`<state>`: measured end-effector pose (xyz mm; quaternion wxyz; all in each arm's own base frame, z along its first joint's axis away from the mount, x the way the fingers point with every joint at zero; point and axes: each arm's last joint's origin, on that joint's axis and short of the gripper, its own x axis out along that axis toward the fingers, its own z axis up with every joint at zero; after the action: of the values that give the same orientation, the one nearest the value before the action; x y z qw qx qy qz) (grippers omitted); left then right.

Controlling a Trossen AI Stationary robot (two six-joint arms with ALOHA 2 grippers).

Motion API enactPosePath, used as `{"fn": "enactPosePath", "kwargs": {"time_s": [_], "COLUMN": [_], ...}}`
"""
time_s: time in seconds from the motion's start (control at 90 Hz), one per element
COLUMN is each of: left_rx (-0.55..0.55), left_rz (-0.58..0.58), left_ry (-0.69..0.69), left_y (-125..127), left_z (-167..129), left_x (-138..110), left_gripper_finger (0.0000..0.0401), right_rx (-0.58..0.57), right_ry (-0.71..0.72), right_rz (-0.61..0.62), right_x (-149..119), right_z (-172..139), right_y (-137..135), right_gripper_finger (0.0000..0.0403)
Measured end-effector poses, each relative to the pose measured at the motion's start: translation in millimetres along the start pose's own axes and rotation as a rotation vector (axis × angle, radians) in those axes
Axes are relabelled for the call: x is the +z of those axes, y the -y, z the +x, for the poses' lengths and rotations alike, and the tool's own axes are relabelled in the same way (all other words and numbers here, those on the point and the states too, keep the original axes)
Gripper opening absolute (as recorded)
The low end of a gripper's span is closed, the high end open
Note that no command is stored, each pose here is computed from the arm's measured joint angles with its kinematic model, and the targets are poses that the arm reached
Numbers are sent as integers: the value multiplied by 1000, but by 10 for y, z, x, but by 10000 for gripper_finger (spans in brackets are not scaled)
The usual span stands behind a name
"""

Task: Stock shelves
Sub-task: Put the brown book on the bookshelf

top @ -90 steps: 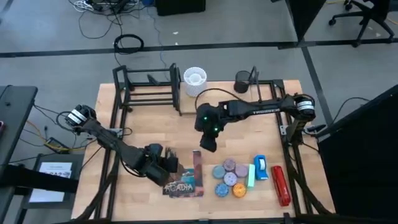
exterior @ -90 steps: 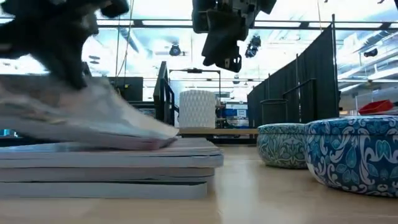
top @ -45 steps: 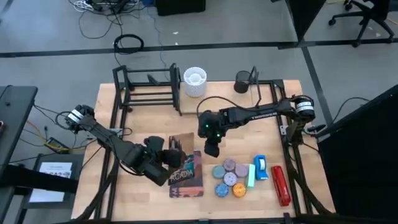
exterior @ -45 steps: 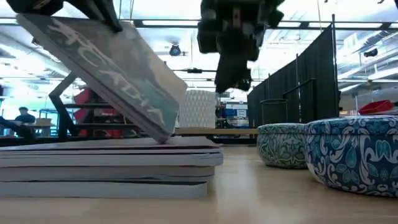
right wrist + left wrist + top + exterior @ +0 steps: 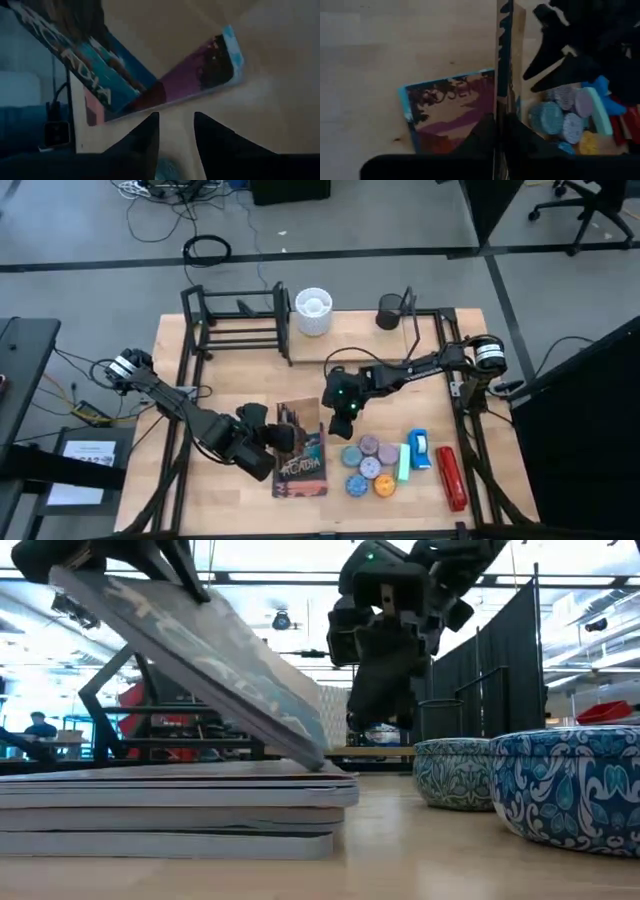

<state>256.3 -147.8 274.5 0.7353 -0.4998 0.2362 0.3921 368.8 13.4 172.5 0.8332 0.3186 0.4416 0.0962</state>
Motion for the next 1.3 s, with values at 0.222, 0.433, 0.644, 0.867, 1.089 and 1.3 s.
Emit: {"fn": "enactPosePath", "kwargs": {"time_s": [0.222,0.433,0.644,0.867,1.089,1.3], "left_rx": [-6,-66,-95,26,114,387], "left_rz": [-3,-10,38,157,246,298], "left_ry": [1,43,202,398,674,785], "left_y": [4,8,34,119,203,137], "left_z": [-6,-162,-539,-1025,-1094,-982], "left_x": [0,143,488,1066,1667,2237], "left_gripper_finger": [0,0,0,0,0,0], "right_rx": [129,167,148,139,113,72], "right_ry": [-46,34,167,281,378,428], "right_rz": [51,31,-26,-102,-139,-90], "right_x": [81,216,292,283,247,227], "right_z": [-112,-468,-849,-1198,-1469,-1569], "right_y": [139,128,-36,-256,-405,-441], "right_gripper_finger": [117,155,156,141,132,130]}}
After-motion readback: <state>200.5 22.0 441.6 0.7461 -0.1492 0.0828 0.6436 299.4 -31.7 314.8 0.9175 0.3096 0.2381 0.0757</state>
